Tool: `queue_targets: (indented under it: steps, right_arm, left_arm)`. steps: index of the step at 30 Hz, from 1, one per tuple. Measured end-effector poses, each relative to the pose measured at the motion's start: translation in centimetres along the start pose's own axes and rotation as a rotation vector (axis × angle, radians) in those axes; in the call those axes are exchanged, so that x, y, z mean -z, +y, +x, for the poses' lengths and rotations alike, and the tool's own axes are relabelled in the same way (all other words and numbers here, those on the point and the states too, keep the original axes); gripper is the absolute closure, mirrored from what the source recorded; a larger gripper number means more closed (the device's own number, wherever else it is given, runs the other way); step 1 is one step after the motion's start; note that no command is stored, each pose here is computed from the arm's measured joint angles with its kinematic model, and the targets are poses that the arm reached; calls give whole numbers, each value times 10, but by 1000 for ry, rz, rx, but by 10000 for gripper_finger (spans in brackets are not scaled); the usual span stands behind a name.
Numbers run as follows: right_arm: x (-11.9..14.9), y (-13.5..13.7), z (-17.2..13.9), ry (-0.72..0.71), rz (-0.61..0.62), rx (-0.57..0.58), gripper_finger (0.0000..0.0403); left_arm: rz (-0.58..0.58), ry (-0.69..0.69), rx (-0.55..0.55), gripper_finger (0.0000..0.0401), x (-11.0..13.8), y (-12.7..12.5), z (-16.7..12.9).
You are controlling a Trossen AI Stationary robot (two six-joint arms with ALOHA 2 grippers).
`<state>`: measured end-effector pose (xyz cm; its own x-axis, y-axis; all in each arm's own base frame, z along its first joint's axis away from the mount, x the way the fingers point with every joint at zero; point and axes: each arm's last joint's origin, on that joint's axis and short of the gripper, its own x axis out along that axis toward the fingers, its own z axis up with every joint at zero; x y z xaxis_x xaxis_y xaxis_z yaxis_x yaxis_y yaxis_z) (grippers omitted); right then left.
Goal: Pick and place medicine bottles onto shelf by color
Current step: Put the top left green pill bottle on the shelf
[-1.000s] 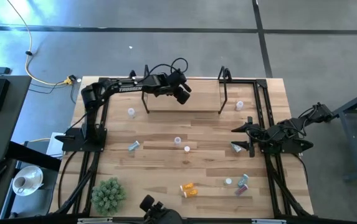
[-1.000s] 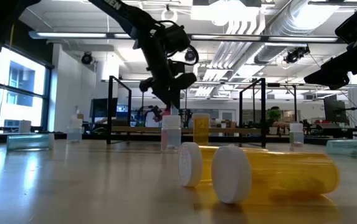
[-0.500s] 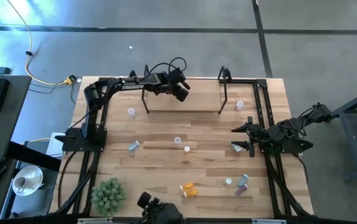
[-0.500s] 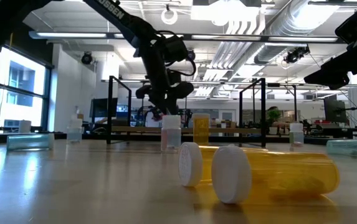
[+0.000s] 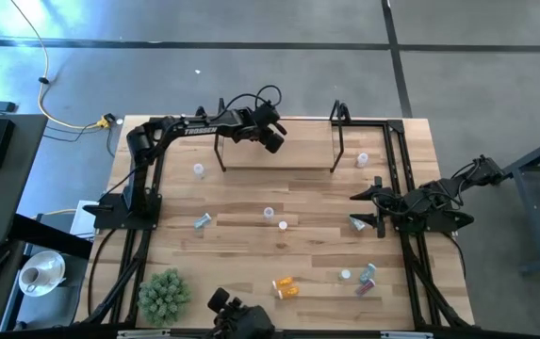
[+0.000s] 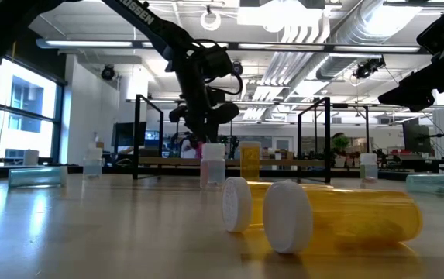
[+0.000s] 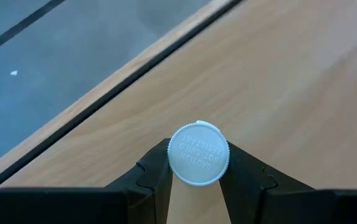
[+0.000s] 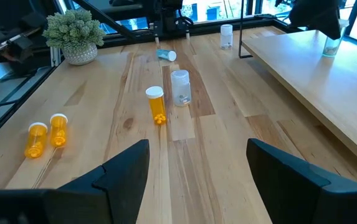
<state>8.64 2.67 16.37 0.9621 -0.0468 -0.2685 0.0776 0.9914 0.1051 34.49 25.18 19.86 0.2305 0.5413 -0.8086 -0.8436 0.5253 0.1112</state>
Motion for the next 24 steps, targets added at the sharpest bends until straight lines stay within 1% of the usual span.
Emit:
queue_targets:
  steps: [4,14,24]
  right_arm:
    - [0,0,0,0,0,0,143]
    - [0,0,0,0,0,0,143]
    - [0,0,0,0,0,0,143]
  left_arm:
    - [2,2,11,293,0,0,0]
    - [1,-3,-7,249,0,0,0]
    - [-5,-20,-2,223,-2,0,0]
